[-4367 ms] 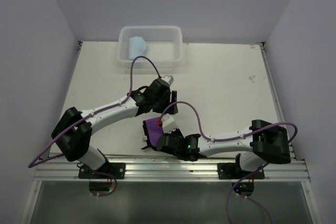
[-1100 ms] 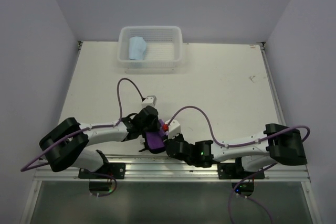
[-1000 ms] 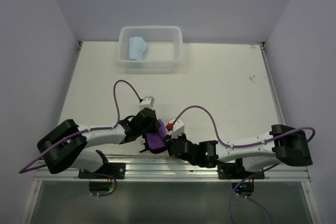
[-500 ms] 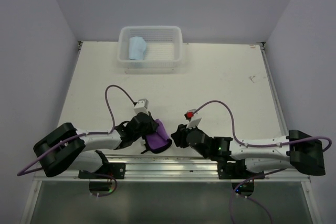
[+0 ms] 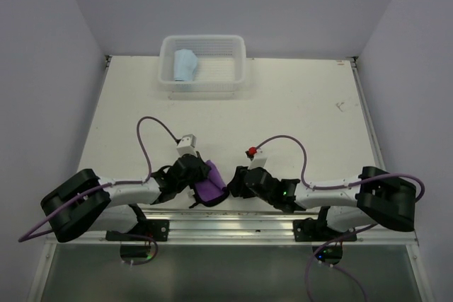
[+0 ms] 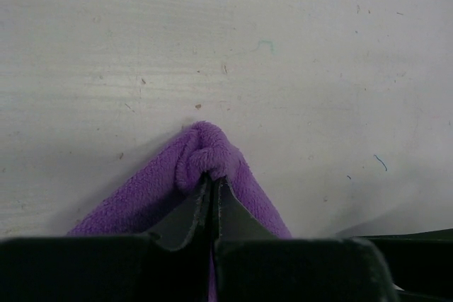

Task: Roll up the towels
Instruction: Roll the towel

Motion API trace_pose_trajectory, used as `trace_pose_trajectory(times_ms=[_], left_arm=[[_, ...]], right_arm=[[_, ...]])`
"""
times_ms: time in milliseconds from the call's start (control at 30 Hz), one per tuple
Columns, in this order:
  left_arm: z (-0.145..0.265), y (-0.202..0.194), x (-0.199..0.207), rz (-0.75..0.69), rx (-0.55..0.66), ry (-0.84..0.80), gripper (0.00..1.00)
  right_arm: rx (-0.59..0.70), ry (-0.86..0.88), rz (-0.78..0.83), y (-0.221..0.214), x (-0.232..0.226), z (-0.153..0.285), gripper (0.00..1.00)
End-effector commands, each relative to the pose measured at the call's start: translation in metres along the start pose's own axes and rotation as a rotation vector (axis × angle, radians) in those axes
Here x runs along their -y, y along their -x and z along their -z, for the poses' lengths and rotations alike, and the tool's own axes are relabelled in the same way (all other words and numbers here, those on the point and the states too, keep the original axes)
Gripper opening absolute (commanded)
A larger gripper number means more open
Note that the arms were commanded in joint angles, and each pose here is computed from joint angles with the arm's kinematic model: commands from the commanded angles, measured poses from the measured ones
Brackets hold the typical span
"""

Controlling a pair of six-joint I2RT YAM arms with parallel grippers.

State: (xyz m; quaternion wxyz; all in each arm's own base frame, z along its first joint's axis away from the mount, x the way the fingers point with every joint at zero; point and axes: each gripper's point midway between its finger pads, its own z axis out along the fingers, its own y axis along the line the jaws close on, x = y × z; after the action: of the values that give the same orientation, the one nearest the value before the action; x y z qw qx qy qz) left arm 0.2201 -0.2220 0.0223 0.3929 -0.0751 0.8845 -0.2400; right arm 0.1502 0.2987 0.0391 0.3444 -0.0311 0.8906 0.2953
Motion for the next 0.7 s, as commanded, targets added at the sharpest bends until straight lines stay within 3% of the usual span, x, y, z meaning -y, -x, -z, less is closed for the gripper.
trace_pose_trajectory(times_ms=[0, 300, 433, 667], left_arm=[[0.0046, -0.0204, -0.0483, -0.056, -0.048, 0.156, 0.0], [0.0048, -0.0208, -0.0492, -0.055, -0.05, 0.16, 0.0], [0.0051, -0.0202, -0.0495, -0.053, -0.046, 0.161, 0.0], [0.0051, -0.0193, -0.0507, -0.057, -0.043, 0.169, 0.0]], right_arm=[[0.015, 0.104, -0.074, 0.0095, -0.0309, -0.0034, 0.5], [0.019, 0.084, -0.076, 0.0078, -0.0264, -0.0074, 0.55], [0.009, 0.095, -0.06, 0.007, -0.0292, -0.0068, 0.68], [0.007, 0.082, -0.106, 0.0047, -0.0284, -0.0113, 0.68]])
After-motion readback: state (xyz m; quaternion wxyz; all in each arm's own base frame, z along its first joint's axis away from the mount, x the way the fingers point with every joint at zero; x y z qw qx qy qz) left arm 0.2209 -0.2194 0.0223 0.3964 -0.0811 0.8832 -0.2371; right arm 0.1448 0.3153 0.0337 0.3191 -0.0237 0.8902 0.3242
